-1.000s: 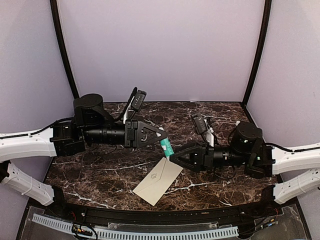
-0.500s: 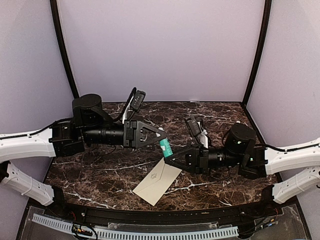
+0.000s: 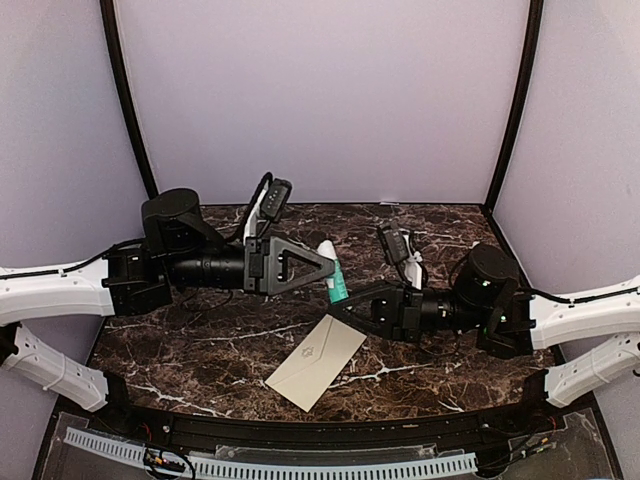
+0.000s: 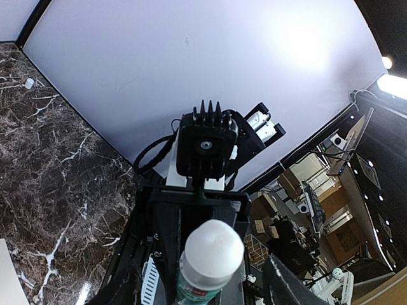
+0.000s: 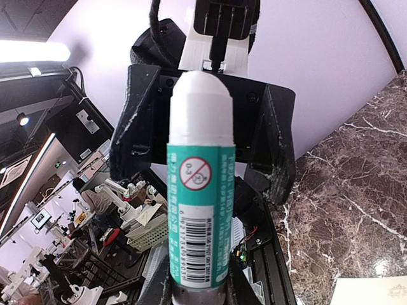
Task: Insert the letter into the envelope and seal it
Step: Screw the solid glue.
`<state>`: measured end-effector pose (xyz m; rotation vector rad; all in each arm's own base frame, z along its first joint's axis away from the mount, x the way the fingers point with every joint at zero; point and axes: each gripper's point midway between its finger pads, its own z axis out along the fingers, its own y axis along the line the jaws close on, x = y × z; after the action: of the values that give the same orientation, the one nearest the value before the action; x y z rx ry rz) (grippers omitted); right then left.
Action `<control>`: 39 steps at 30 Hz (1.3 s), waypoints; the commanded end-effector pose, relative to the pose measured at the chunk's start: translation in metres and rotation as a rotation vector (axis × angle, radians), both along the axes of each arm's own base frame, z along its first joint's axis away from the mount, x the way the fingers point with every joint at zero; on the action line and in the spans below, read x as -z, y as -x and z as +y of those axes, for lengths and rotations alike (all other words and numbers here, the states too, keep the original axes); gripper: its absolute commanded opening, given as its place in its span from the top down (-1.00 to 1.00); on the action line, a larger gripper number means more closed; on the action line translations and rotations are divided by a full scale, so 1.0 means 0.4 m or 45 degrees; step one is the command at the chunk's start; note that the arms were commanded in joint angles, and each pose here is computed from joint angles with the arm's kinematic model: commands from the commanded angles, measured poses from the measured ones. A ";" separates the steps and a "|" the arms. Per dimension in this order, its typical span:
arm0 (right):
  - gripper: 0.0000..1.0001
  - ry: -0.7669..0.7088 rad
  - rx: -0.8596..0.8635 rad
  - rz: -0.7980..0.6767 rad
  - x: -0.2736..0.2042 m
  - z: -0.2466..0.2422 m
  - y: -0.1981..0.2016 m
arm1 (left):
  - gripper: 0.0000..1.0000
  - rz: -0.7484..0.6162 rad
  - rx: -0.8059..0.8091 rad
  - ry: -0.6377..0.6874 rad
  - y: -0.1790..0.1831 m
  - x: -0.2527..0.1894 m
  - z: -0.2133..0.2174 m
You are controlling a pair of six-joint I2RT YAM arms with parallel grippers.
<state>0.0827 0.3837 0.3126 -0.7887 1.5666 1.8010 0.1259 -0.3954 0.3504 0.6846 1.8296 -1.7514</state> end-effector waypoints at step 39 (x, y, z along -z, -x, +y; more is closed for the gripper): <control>0.41 -0.140 -0.076 0.023 -0.044 -0.040 0.010 | 0.93 0.035 0.055 0.088 0.009 -0.013 -0.027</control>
<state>0.0874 0.3659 0.3065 -0.7153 1.5563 1.8559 0.1285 -0.4085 0.3414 0.6600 1.8462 -1.8113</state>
